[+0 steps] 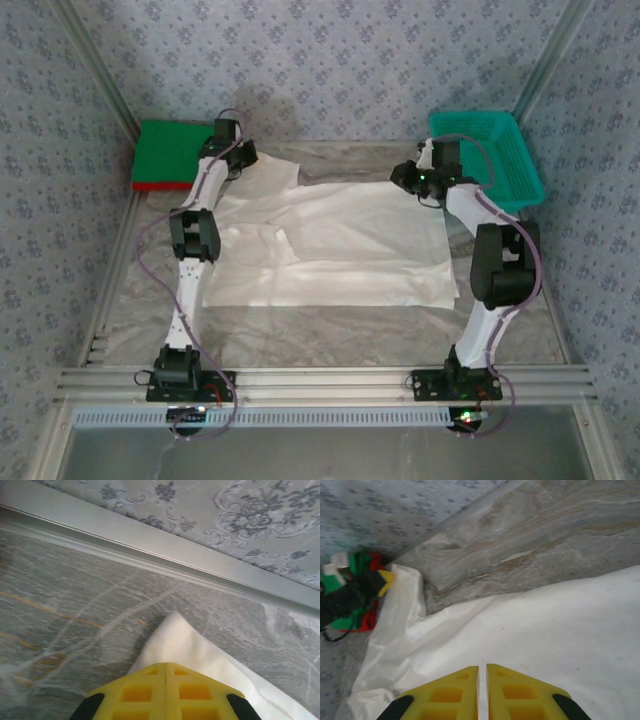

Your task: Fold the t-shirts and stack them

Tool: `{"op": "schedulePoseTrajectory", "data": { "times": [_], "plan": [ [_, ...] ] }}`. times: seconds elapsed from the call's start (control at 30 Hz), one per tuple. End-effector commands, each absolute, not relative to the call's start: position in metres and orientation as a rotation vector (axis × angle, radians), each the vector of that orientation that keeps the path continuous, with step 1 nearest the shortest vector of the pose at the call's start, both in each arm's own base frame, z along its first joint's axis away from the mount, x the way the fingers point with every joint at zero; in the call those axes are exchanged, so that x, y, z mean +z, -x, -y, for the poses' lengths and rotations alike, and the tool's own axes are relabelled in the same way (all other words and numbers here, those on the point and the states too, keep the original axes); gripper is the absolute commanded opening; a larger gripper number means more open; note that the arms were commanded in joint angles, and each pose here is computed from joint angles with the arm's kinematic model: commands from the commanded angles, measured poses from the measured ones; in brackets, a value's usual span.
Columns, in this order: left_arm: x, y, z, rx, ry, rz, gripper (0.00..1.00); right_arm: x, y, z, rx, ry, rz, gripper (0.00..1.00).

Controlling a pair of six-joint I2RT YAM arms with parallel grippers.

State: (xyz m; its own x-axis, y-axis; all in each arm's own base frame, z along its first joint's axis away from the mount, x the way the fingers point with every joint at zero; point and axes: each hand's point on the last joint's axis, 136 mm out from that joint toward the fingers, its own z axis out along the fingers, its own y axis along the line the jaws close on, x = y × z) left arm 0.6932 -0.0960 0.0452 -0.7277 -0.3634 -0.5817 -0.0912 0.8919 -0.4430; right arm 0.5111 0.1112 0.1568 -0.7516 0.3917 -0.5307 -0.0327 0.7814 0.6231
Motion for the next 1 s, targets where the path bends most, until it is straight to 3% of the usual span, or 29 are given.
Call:
{"op": "schedulePoseTrajectory", "data": {
  "times": [0.0,0.23,0.4,0.43,0.5,0.53,0.6,0.77,0.97],
  "plan": [
    [0.095,-0.697,0.063,-0.445,0.293,-2.292,0.00,0.126,-0.515,-0.084,0.557,-0.293,-2.460,0.16],
    [0.095,-0.701,0.052,-0.413,0.261,-2.273,0.00,0.089,-0.535,-0.063,0.258,-0.323,-2.633,0.21],
    [0.102,-0.703,0.057,-0.527,0.242,-2.251,0.00,0.081,-0.544,-0.066,0.254,-0.334,-2.657,0.24],
    [0.106,-0.702,0.062,-0.546,0.230,-2.248,0.05,0.082,-0.546,-0.066,0.259,-0.335,-2.646,0.25],
    [0.108,-0.700,0.070,-0.547,0.192,-2.254,0.39,0.083,-0.548,-0.073,0.292,-0.331,-2.636,0.25],
    [0.107,-0.699,0.075,-0.550,0.163,-2.256,0.41,0.083,-0.548,-0.077,0.311,-0.327,-2.633,0.25],
    [0.103,-0.698,0.084,-0.565,0.131,-2.260,0.59,0.082,-0.548,-0.084,0.358,-0.321,-2.634,0.25],
    [0.088,-0.696,0.098,-0.628,0.121,-2.278,0.65,0.082,-0.537,-0.099,0.478,-0.300,-2.652,0.26],
    [0.080,-0.699,0.118,-0.768,0.118,-2.251,0.65,0.087,-0.540,-0.098,0.578,-0.327,-2.587,0.26]
  ]
}}
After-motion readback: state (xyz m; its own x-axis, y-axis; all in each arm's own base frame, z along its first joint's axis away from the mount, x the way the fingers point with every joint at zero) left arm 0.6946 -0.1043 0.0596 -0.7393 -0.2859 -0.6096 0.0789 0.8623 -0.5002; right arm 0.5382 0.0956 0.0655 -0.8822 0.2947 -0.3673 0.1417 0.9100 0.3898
